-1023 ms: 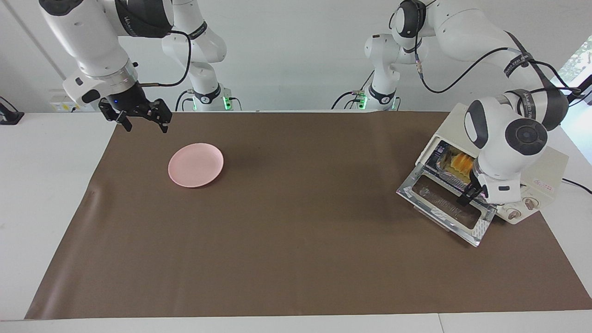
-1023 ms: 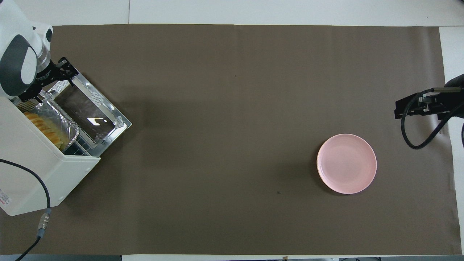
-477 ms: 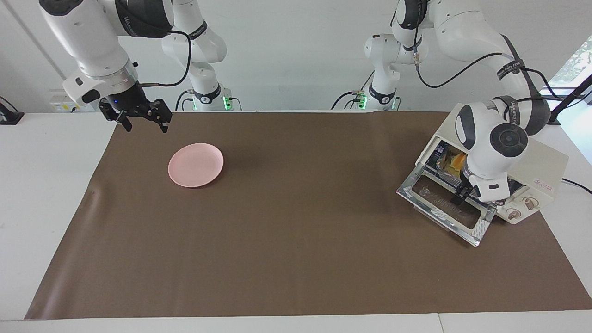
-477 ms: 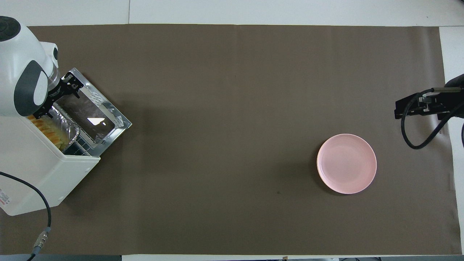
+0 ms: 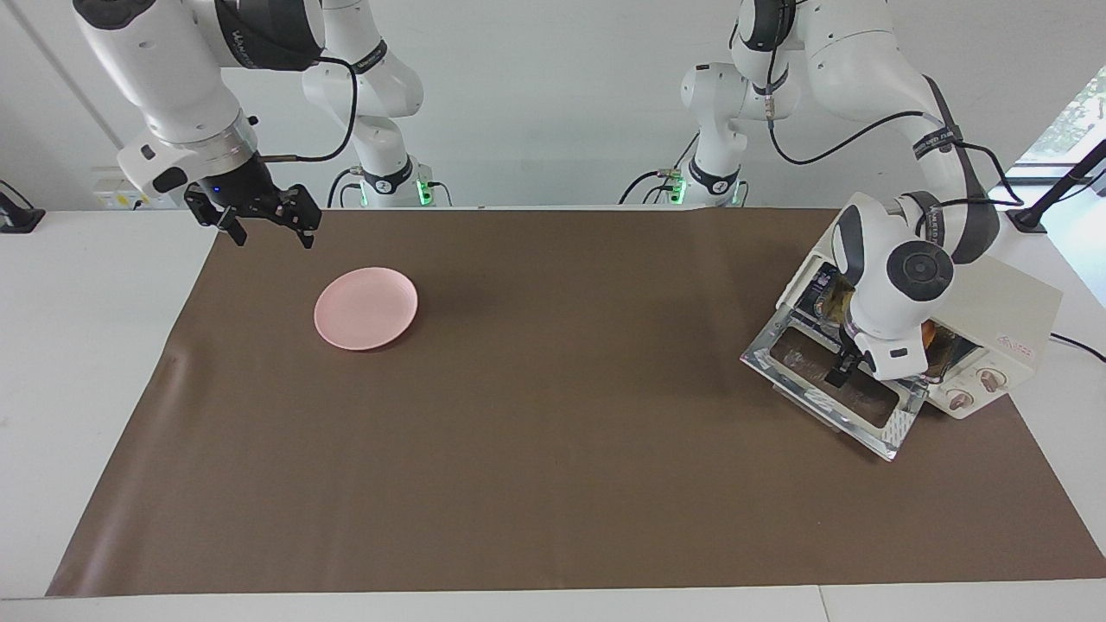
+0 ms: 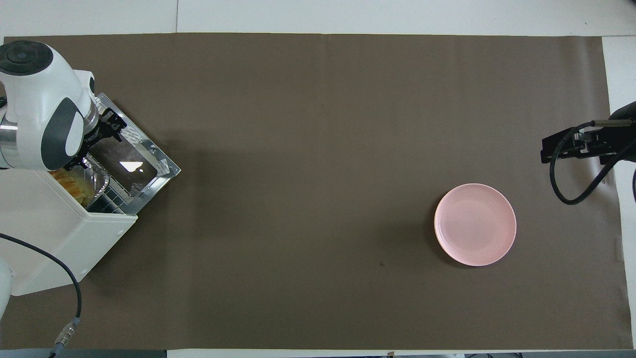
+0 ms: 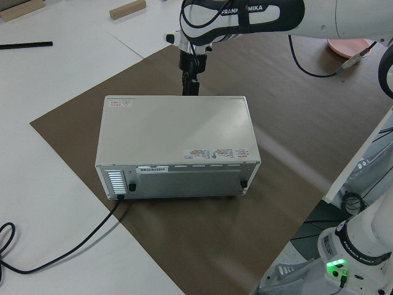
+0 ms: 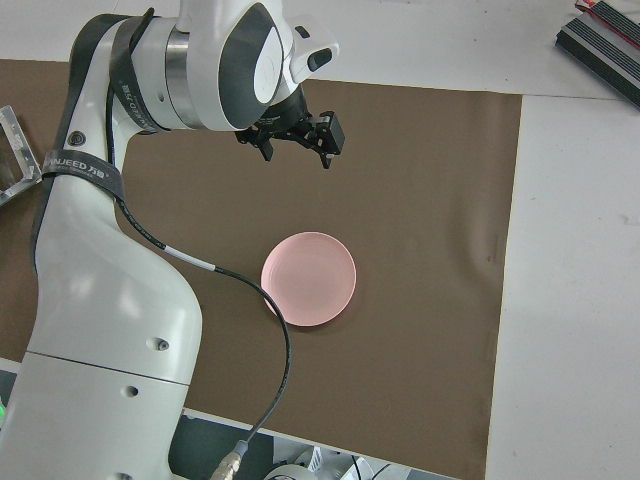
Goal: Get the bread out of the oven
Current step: 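Reach the left gripper into the oven toward the foil tray, then grasp the foil tray with the left gripper and pull it out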
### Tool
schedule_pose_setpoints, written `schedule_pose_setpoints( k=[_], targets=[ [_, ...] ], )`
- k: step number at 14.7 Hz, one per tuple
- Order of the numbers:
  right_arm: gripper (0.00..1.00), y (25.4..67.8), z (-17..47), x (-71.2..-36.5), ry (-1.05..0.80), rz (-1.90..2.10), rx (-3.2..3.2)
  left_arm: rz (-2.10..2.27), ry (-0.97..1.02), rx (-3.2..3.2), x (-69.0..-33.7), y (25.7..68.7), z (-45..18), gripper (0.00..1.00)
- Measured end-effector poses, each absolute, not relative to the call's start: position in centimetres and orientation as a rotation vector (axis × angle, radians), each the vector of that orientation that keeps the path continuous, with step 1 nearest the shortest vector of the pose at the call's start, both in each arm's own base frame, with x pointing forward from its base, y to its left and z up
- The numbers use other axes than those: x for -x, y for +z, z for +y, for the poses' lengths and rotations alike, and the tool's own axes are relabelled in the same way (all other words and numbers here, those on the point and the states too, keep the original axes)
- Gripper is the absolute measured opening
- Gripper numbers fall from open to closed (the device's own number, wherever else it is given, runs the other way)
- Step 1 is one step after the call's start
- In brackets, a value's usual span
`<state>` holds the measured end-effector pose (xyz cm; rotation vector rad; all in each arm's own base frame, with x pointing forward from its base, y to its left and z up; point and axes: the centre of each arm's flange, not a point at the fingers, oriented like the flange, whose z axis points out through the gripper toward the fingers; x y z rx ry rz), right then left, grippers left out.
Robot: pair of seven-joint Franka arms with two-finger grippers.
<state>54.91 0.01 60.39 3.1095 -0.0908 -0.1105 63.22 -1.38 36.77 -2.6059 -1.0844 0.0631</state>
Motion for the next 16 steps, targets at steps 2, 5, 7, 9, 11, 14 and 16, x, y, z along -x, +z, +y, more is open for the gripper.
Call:
schedule_pose_setpoints(
  k=[2, 5, 7, 9, 11, 14, 16],
  targets=[
    [1.0, 60.4, 0.0, -54.9, -0.111, -0.091, -3.109, -1.091, 0.06, 2.605, -63.1, 36.2, -1.3, 1.0],
    [1.0, 60.4, 0.0, -54.9, -0.111, -0.091, -3.109, -1.103, 0.054, 2.602, -63.0, 36.0, -1.0, 0.86],
    [1.0, 60.4, 0.0, -54.9, -0.111, -0.091, -3.109, -1.109, 0.05, 2.6, -63.1, 36.0, -0.8, 0.61],
    [1.0, 60.4, 0.0, -54.9, -0.111, -0.091, -3.109, -1.109, 0.049, 2.6, -63.1, 36.0, -0.7, 0.41],
    [1.0, 60.4, 0.0, -54.9, -0.111, -0.091, -3.109, -1.108, 0.044, 2.601, -63.1, 36.2, -0.7, 0.15],
    [1.0, 60.4, 0.0, -54.9, -0.111, -0.091, -3.109, -1.101, 0.032, 2.61, -63.1, 36.5, -1.2, 0.02],
    [1.0, 60.4, 0.0, -54.9, -0.111, -0.091, -3.109, -1.089, 0.001, 2.629, -63.4, 37.1, -2.0, 0.02]
  ],
)
